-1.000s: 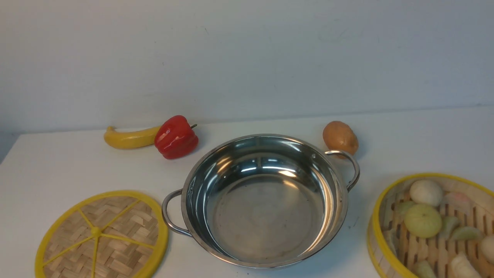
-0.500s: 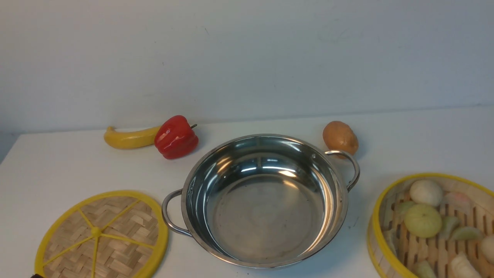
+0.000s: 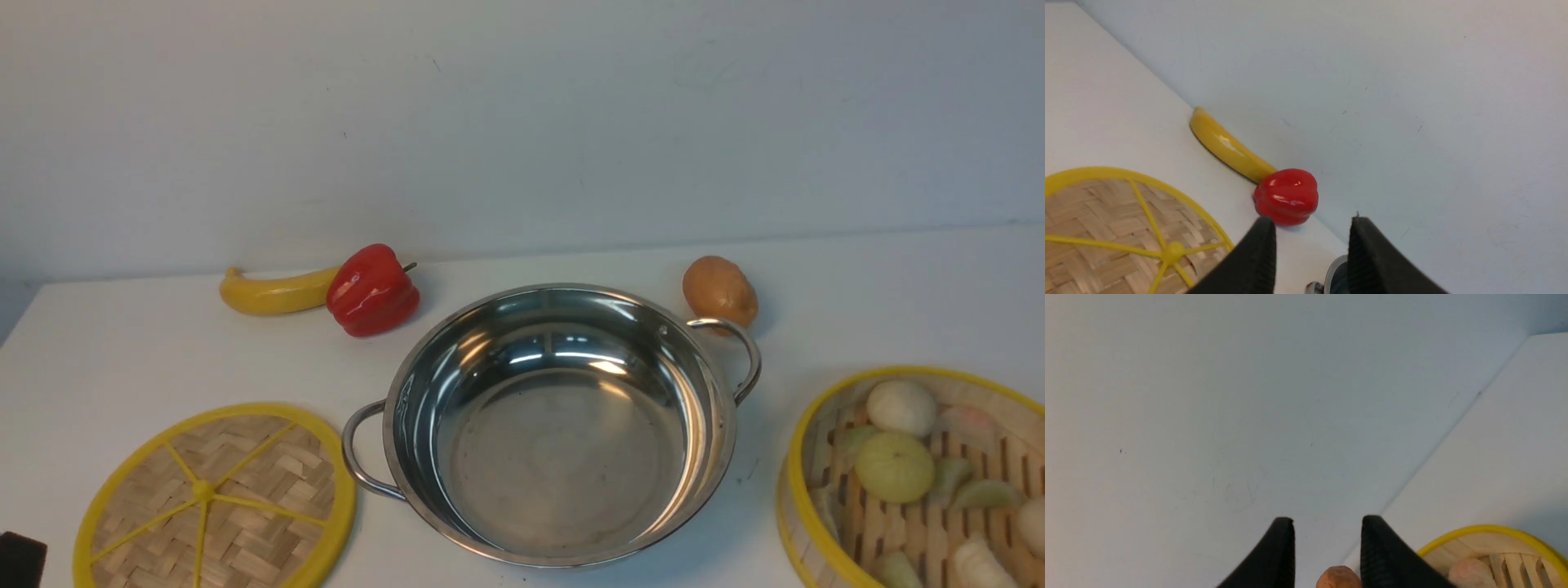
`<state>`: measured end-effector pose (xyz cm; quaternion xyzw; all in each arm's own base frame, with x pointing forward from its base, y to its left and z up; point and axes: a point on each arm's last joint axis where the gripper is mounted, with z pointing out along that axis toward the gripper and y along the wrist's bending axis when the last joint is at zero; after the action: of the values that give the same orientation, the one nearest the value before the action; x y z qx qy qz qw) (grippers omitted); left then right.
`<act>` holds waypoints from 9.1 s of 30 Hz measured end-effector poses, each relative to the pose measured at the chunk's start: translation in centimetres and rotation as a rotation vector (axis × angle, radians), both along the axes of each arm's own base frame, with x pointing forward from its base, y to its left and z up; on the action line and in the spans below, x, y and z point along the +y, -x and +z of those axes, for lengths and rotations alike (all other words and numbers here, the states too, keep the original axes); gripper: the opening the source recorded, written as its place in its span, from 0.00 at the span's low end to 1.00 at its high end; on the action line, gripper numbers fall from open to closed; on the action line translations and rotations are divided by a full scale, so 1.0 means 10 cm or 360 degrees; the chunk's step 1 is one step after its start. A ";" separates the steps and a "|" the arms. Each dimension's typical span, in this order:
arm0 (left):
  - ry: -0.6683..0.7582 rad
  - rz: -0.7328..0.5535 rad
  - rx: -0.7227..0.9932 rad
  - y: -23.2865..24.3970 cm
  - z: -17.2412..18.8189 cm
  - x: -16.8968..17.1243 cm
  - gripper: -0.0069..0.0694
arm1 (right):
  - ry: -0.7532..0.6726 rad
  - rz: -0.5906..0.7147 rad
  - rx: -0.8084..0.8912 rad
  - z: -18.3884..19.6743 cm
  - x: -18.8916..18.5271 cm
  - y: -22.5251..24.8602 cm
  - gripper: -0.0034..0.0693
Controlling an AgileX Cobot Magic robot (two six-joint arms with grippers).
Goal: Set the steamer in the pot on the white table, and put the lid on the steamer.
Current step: 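Reach for and grasp the rim of the bamboo steamer holding the buns with the right gripper, then place the bamboo steamer basket of food into the steel pot with the right gripper, then grasp the bamboo steamer lid lying on the table by its centre knob, then place the yellow bamboo steamer lid onto the steamer in the pot with the left gripper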
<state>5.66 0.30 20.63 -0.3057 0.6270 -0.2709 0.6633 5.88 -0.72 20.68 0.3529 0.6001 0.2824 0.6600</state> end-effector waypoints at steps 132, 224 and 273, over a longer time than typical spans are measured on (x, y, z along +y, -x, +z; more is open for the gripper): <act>-0.1082 -0.0820 0.1977 -1.57 0.26 0.16 0.41 | 0.1291 0.1744 0.1944 0.08 2.11 -3.45 0.12; -0.1034 -0.0854 0.1809 -2.41 -0.26 0.17 0.41 | 0.1707 0.0943 0.0865 2.42 0.33 -0.62 0.04; -0.1561 -0.1651 0.1515 -3.10 0.94 -1.84 0.25 | 0.1768 0.0889 0.0928 2.31 0.25 -0.46 0.10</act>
<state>36.71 -18.14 30.06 0.2599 0.9454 -0.0810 0.1790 10.50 1.75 43.80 -0.1442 0.8776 -0.0139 0.4570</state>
